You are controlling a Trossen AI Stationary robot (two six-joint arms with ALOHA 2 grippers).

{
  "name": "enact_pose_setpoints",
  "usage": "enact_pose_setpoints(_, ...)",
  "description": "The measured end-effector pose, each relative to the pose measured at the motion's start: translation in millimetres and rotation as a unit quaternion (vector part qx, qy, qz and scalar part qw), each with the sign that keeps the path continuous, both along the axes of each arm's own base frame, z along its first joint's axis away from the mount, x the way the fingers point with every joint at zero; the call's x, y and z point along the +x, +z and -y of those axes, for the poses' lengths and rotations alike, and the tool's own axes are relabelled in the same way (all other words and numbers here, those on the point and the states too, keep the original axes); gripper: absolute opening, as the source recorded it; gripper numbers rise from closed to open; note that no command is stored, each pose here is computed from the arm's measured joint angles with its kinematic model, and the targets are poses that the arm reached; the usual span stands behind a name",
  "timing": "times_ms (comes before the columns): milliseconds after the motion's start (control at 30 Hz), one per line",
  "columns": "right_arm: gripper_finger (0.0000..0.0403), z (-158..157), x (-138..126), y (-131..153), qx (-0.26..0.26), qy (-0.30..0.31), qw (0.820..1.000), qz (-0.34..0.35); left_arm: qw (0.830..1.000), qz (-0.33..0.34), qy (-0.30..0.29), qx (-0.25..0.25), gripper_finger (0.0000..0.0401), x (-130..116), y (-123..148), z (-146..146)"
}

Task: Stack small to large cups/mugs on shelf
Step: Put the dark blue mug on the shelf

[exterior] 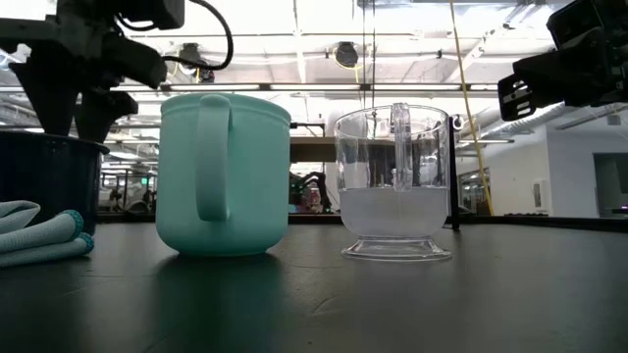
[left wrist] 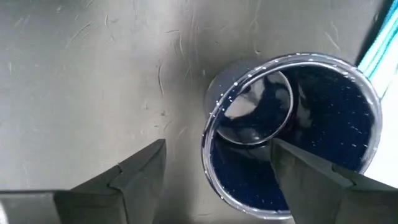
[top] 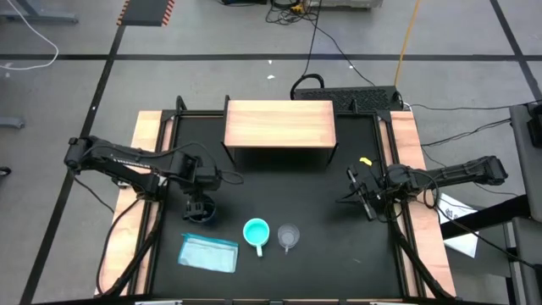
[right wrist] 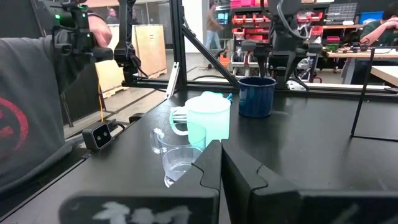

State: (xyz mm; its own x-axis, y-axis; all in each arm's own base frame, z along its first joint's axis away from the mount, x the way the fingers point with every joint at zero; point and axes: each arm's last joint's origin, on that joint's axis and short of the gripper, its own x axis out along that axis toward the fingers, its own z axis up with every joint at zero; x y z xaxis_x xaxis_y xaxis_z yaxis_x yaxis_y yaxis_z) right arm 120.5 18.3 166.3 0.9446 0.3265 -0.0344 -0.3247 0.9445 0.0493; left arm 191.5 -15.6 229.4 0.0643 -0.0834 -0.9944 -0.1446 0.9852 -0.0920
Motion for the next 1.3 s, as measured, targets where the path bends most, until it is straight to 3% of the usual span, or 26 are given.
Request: enact_pose_setpoints(1300, 0.0, 0.0, 0.0, 0.8, 0.013, 0.0, 1.0, -0.001, 0.999, 0.036, -0.016, 0.013, 0.0273, 6.0, -3.9, -0.5)
